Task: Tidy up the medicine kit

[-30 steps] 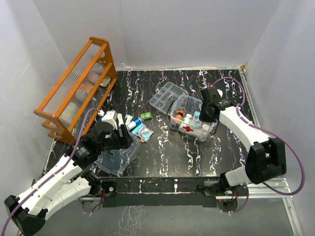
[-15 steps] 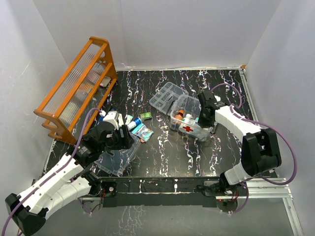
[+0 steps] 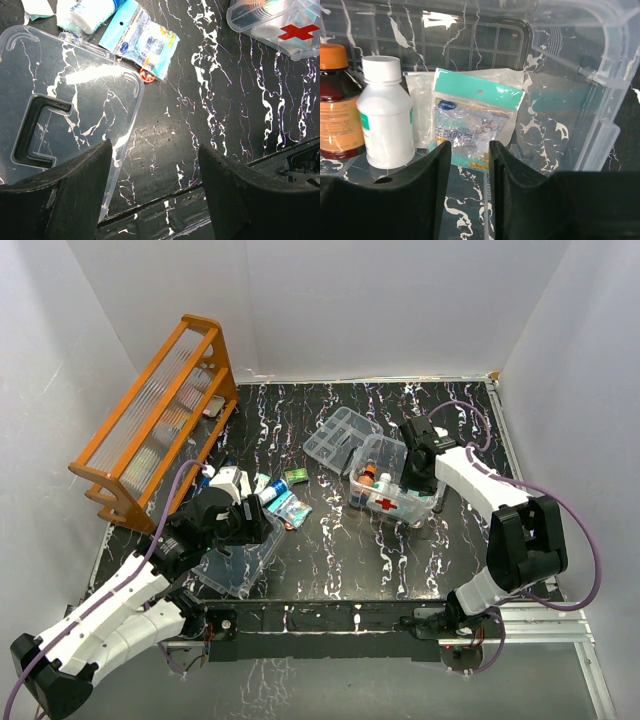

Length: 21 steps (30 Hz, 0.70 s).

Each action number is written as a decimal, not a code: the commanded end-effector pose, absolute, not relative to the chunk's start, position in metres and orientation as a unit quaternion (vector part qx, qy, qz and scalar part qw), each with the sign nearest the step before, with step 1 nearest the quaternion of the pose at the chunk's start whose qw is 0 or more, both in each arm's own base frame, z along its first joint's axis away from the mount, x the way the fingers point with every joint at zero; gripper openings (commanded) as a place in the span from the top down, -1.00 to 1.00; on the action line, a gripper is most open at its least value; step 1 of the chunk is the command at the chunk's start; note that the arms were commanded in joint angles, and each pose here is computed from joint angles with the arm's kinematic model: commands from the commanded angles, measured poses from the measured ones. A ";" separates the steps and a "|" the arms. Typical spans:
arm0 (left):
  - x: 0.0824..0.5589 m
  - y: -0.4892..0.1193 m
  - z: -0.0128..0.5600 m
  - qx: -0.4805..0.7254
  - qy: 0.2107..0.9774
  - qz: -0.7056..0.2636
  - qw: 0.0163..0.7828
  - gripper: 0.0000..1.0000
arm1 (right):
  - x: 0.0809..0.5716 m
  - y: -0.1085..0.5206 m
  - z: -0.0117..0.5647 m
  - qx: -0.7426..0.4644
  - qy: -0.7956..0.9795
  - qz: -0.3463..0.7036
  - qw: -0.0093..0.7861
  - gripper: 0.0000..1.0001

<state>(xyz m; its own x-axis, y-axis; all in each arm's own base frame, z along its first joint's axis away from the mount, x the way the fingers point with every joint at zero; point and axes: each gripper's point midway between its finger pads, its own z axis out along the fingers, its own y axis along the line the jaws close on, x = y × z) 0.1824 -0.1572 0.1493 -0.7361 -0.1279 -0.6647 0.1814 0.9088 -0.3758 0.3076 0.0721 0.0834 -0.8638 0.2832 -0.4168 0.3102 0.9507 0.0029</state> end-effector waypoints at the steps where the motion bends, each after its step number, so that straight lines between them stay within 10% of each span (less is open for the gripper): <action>1: 0.183 -0.154 0.147 0.011 0.908 -0.207 0.365 -0.37 | 0.323 0.077 0.108 0.139 0.960 -0.026 0.243 0.39; 21: 0.184 -0.156 0.141 0.011 0.913 -0.202 0.355 -0.39 | 0.300 0.093 0.043 0.110 0.979 -0.017 0.170 0.55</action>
<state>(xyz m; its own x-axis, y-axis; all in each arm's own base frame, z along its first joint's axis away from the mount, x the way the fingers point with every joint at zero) 0.1836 -0.1574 0.1433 -0.7489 -0.1202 -0.6517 0.1694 0.9160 -0.3636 0.2931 0.0893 0.0423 -0.9265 0.2124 -0.3107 0.2288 0.9733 -0.0168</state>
